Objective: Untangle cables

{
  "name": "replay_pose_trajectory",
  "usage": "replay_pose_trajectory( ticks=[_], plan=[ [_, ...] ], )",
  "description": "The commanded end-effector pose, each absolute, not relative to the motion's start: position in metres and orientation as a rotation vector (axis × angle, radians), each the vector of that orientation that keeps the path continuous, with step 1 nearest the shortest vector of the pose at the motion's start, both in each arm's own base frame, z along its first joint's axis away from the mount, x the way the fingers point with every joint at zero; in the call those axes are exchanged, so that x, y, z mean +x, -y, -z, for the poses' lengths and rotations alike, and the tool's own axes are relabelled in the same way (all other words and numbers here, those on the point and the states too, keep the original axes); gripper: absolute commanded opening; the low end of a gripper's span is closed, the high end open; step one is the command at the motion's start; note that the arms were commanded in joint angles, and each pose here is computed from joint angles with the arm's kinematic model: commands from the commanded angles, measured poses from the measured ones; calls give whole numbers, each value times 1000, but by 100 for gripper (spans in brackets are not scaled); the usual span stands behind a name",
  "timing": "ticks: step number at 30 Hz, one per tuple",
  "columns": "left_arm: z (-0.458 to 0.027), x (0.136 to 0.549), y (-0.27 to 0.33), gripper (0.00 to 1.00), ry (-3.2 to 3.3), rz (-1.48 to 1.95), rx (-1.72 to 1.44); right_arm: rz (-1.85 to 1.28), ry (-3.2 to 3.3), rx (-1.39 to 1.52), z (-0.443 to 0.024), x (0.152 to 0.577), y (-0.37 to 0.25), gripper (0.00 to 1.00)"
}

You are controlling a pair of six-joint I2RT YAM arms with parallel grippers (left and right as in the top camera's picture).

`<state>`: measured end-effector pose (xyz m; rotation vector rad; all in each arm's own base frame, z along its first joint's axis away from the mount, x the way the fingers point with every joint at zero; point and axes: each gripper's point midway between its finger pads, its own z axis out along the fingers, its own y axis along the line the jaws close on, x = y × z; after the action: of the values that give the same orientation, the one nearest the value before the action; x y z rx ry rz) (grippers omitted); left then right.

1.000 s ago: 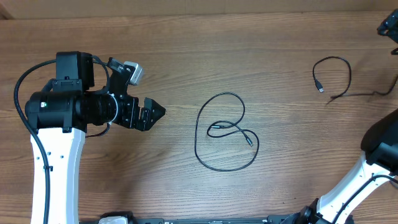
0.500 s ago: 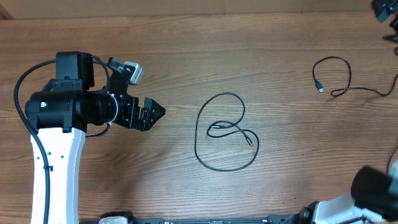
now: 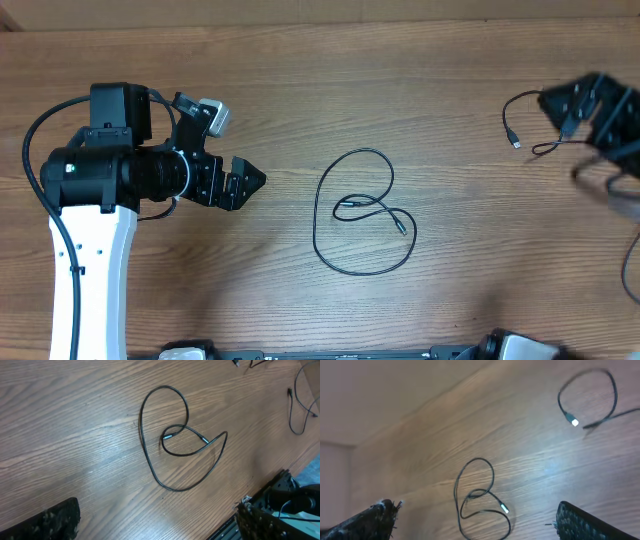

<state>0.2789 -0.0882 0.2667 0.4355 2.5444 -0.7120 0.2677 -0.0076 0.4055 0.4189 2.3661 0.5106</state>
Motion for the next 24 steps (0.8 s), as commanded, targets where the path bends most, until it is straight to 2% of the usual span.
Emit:
replay_pose_trajectory(
  ticks=[1, 13, 24],
  plan=[
    [-274, 279, 87, 100, -2513, 689, 461, -482, -2301, 311, -420, 226, -11, 100],
    [-274, 279, 87, 100, -2513, 689, 461, -274, -2101, 290, -429, 124, -21, 100],
    [-274, 279, 87, 99, -2513, 689, 461, -269, -2078, 281, -431, 116, -23, 100]
  ],
)
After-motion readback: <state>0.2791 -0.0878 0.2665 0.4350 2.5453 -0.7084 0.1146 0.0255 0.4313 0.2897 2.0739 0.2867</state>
